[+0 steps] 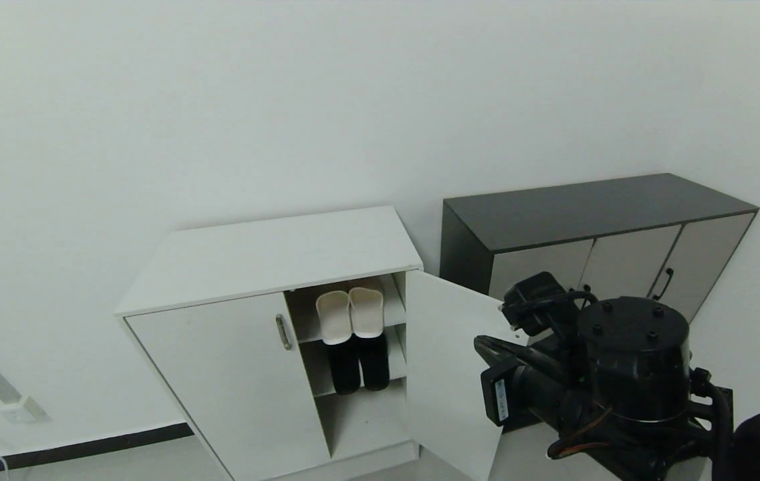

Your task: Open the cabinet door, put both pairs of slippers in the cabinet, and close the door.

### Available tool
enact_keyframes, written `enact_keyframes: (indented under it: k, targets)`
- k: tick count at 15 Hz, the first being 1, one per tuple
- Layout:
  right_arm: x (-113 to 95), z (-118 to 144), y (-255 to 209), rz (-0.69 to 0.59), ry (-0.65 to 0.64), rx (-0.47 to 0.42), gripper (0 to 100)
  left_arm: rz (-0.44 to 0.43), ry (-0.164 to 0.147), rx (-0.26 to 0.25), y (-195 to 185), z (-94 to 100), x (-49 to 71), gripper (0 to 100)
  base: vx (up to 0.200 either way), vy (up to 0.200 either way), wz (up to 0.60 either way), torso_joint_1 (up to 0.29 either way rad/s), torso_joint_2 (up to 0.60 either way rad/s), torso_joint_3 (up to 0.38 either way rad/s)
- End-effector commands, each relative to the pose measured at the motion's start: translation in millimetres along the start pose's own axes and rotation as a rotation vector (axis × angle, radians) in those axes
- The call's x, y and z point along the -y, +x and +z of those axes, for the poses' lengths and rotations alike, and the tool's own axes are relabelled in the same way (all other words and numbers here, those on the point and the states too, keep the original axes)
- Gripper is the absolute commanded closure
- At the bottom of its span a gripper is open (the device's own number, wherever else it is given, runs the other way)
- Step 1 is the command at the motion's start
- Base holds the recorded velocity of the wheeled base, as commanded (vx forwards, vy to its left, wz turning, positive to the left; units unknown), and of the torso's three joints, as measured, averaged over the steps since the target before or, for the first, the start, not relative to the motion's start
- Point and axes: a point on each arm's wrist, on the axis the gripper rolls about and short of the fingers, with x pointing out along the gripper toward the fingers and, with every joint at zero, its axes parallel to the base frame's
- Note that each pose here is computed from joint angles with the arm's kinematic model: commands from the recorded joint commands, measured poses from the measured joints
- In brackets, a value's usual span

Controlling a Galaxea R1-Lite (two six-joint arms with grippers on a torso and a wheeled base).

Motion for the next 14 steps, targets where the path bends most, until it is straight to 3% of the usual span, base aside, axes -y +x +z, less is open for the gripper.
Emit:
enact_keyframes:
  k: [1,8,14]
  targets:
    - [2,0,3,-0.010,0.000,-0.004,100,0.001,0.000,-0.001,0,0.0,0.0,100,0.000,0.000,0.00,0.000,0.00,0.000]
    - [28,6,38,-0.061,0.039,-0.004,100,-0.002,0.002,-0.001,0,0.0,0.0,100,0.000,0.000,0.00,0.000,0.00,0.000]
    - [97,17,113,-0.211,0.102,0.002,100,-0.002,0.002,-0.001,0,0.0,0.0,100,0.000,0.000,0.00,0.000,0.00,0.000]
